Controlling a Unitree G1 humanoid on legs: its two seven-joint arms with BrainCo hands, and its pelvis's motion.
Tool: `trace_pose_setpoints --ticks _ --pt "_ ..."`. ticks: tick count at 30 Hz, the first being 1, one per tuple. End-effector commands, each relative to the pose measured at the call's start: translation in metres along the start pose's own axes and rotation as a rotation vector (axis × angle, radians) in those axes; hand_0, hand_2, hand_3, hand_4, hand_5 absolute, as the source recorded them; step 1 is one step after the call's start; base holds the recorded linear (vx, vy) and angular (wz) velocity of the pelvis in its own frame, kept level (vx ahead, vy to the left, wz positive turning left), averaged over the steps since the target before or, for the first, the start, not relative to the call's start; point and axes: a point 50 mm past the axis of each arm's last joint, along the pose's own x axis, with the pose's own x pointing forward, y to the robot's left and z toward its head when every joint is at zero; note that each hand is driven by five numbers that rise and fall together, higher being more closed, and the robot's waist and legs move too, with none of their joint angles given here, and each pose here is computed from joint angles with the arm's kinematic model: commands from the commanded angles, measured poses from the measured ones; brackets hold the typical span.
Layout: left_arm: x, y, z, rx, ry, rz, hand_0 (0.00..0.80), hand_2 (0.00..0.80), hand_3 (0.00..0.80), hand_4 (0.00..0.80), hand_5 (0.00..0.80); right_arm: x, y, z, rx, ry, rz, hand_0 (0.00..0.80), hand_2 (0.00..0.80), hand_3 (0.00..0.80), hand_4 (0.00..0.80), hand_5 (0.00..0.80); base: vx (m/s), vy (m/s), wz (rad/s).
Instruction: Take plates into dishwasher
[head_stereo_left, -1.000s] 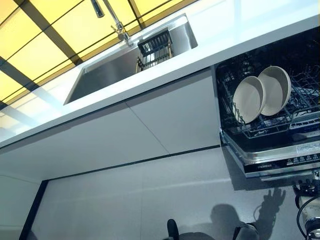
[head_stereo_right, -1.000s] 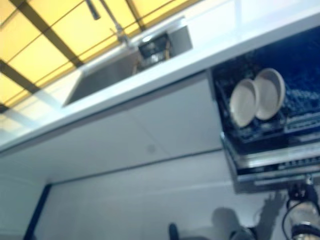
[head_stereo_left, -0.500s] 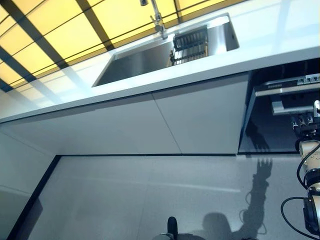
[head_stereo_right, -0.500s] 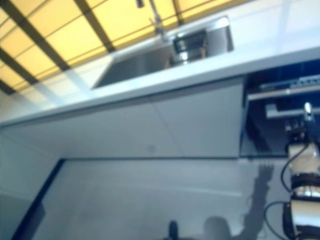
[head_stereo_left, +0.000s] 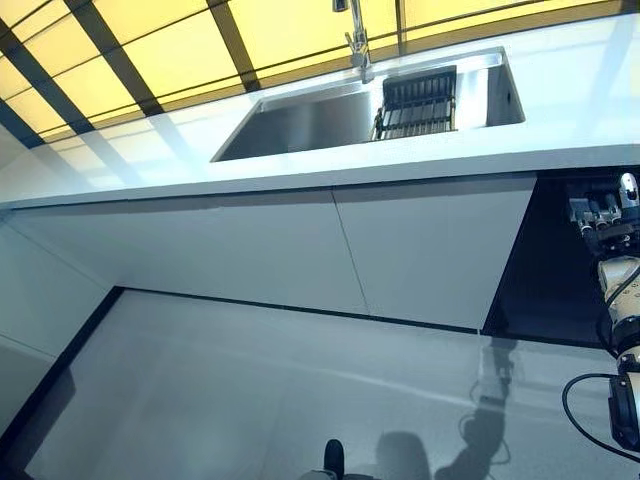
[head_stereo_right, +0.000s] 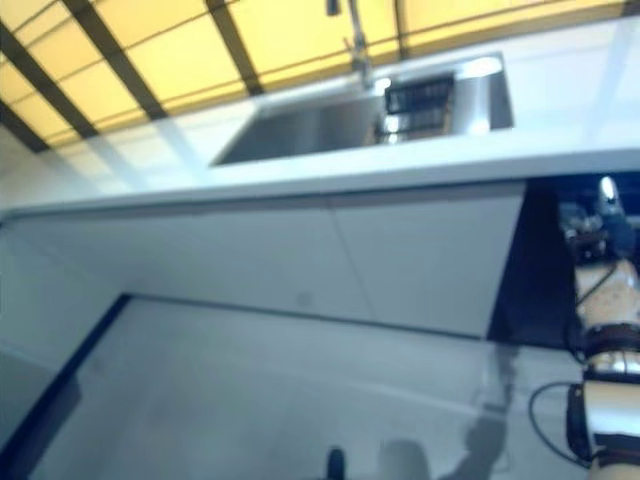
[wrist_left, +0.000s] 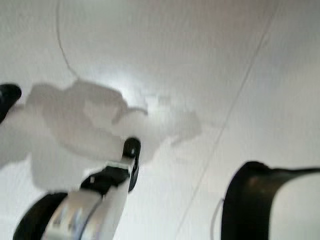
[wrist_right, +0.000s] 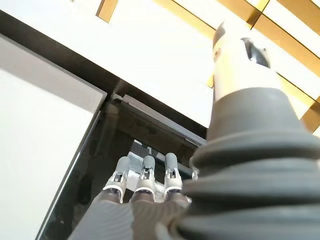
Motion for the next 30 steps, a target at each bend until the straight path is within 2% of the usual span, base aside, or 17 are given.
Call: trace_pose_setpoints --ticks 1,5,7,8,11,13,17,19,22,23,26,30 --pt "-0.006 0.032 0.010 0.039 -0.033 0.083 0.000 0.000 0.000 0.000 0.000 -0.001 0.005 0.006 -0.044 0.000 0.049 0.000 0.000 0.000 0.000 0.000 -0.013 0.043 -0.06" --pt "-0.006 0.030 0.013 0.034 -0.045 0.083 0.000 0.000 0.000 0.000 0.000 -0.005 -0.014 -0.009 -0.083 0.057 0.013 0.000 0.000 0.000 0.000 0.000 0.003 0.025 -0.09" --pt "-0.005 0.029 0.017 0.032 -0.061 0.086 0.000 0.000 0.000 0.000 0.000 -0.013 -0.039 -0.030 -0.107 0.126 -0.030 0.000 0.000 0.000 0.000 0.000 0.032 0.042 -0.07" --pt "-0.004 0.028 0.019 0.027 -0.068 0.098 0.000 0.000 0.000 0.000 0.000 -0.025 -0.068 -0.051 -0.130 0.202 -0.074 0.000 0.000 0.000 0.000 0.000 0.070 0.037 -0.04" --pt "-0.004 0.029 0.020 0.037 -0.058 0.107 0.000 0.000 0.000 0.000 0.000 -0.049 -0.111 -0.081 -0.178 0.317 -0.159 0.000 0.000 0.000 0.000 0.000 0.018 0.046 -0.11" --pt "-0.004 0.029 0.019 0.045 -0.053 0.106 0.000 0.000 0.000 0.000 0.000 -0.055 -0.121 -0.088 -0.213 0.349 -0.180 0.000 0.000 0.000 0.000 0.000 0.007 0.034 -0.09" --pt "-0.001 0.025 0.022 0.053 -0.029 0.101 0.000 0.000 0.000 0.000 0.000 -0.120 -0.189 -0.139 -0.315 0.601 -0.300 0.000 0.000 0.000 0.000 0.000 0.067 0.080 -0.09" --pt "-0.001 0.024 0.022 0.062 -0.022 0.099 0.000 0.000 0.000 0.000 0.000 -0.136 -0.200 -0.149 -0.319 0.648 -0.325 0.000 0.000 0.000 0.000 0.000 0.040 0.071 -0.01" --pt "0.001 0.022 0.020 0.123 -0.005 0.101 0.000 0.000 0.000 0.000 0.000 -0.189 -0.235 -0.169 -0.310 0.774 -0.383 0.000 0.000 0.000 0.000 0.000 0.029 0.074 0.03" --pt "0.001 0.022 0.020 0.124 -0.005 0.101 0.000 0.000 0.000 0.000 0.000 -0.190 -0.235 -0.170 -0.310 0.778 -0.384 0.000 0.000 0.000 0.000 0.000 -0.004 0.067 0.04" --pt "0.002 0.019 0.019 0.160 0.016 0.102 0.000 0.000 0.000 0.000 0.000 -0.247 -0.256 -0.195 -0.302 0.936 -0.441 0.000 0.000 0.000 0.000 0.000 -0.024 0.081 -0.05" --pt "0.004 0.013 0.008 0.188 0.054 0.089 0.000 0.000 0.000 0.000 0.000 -0.302 -0.267 -0.216 -0.330 1.105 -0.503 0.000 0.000 0.000 0.000 0.000 -0.012 0.084 -0.03"
